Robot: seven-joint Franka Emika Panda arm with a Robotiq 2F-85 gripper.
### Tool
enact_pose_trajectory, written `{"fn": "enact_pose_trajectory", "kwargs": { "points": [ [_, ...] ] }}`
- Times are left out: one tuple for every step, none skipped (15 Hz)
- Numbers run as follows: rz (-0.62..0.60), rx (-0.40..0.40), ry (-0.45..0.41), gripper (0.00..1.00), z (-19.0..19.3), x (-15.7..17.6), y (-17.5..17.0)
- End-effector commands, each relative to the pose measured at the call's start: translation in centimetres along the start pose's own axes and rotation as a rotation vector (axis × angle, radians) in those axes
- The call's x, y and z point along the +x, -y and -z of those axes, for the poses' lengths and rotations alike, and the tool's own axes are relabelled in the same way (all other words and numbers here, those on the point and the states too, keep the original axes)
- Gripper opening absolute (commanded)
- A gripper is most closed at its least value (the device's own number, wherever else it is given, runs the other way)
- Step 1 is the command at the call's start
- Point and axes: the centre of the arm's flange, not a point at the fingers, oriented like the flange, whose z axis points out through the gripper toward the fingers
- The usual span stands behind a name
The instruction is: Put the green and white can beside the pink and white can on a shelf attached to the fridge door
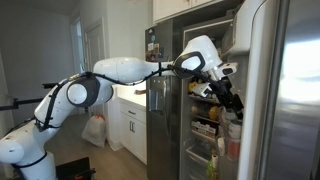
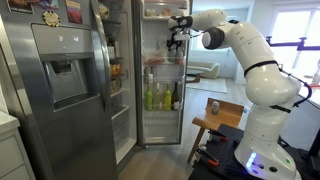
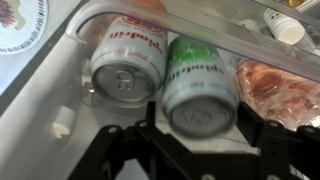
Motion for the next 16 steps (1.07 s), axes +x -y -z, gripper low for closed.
{"fn": "enact_pose_trajectory", "kwargs": {
  "points": [
    [-0.024,-0.023,-0.006,1.0,0.6,2.2,-0.1],
    [-0.024,-0.023,-0.008,1.0,0.6,2.2,-0.1],
    [-0.024,-0.024,-0.011,1.0,0.7,2.3,-0.1],
    [-0.025,-0.024,-0.014,1.0,0.8,2.3,-0.1],
    [-0.025,-0.025,-0.016,1.0,0.8,2.4,-0.1],
    [-0.025,-0.025,-0.019,1.0,0.9,2.4,-0.1],
    [-0.027,-0.027,-0.021,1.0,1.1,2.5,-0.1],
    [-0.027,-0.023,-0.035,1.0,1.7,2.5,-0.1],
    [-0.026,-0.012,-0.048,1.0,2.7,2.4,-0.1],
    [-0.024,-0.005,-0.058,1.0,3.5,2.4,-0.1],
    [-0.021,0.004,-0.071,1.0,4.6,2.3,0.0],
    [-0.019,0.013,-0.079,1.0,5.7,2.1,0.0],
    [-0.014,0.027,-0.077,1.0,6.6,1.7,0.0],
    [-0.006,0.041,-0.065,1.0,7.2,1.1,0.1],
    [0.0,0.051,-0.051,1.0,7.8,0.6,0.1],
    [0.009,0.063,-0.035,1.0,8.6,-0.1,0.1]
  ]
}}
